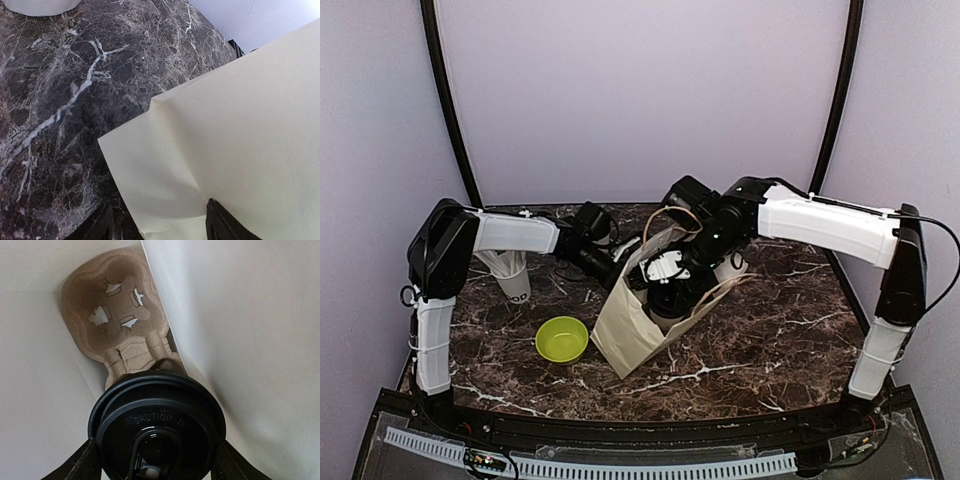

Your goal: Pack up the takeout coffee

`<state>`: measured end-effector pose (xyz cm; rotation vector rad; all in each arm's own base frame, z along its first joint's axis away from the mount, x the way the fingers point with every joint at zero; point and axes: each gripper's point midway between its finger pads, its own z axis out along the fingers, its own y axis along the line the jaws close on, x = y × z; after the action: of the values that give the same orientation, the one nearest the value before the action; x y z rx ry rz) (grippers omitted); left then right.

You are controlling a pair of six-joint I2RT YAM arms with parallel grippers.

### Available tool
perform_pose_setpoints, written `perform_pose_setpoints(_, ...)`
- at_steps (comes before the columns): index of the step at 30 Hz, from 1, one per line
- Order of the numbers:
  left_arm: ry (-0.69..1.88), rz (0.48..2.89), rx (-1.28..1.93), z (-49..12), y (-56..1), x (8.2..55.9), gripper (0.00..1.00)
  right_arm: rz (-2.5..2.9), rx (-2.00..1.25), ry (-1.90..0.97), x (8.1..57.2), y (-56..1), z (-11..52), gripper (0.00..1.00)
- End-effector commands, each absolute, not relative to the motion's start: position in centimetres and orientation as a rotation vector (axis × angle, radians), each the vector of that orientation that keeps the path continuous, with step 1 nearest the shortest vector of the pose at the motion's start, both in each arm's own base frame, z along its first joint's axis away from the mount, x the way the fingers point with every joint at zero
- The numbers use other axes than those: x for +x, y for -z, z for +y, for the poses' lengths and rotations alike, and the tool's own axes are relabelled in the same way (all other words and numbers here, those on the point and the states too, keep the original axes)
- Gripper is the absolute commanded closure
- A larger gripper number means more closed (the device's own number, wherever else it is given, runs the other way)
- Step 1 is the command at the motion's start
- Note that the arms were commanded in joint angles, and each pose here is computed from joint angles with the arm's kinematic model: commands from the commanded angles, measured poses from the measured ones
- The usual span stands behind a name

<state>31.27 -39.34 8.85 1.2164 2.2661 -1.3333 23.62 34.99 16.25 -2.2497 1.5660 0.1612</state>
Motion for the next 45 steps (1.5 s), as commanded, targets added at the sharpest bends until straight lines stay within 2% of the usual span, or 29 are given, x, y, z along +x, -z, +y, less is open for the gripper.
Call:
perform_pose_setpoints(1,1.47,2.215,1.29,-40.0,-9.4,28.8,0.34,1.544,-2.23,-0.297,24.2,-17.4,36.3,0.52)
perform_pose_setpoints(12,1.281,2.299,1.227,-38.7,-8.8,31.1,0.26,1.611,-2.226,-0.274,26.1,-13.1,34.8,0.54)
perform_pose_setpoints(18,1.15,2.301,1.106,-37.1,-11.0,34.1,0.24,1.638,-2.236,-0.269,25.8,-10.9,34.3,0.54)
perform_pose_setpoints(25,0.977,2.272,0.994,-35.5,-14.5,36.8,0.23,1.672,-2.186,-0.213,26.9,-10.9,34.4,0.51)
perform_pose_setpoints(34,0.844,2.191,0.943,-34.0,-20.6,37.7,0.22,1.707,-2.179,-0.223,25.8,-12.8,34.5,0.35)
perform_pose_setpoints(45,0.804,2.048,0.959,-32.1,-28.8,35.2,0.18,1.779,-2.12,-0.293,25.2,-16.2,35.5,0.19)
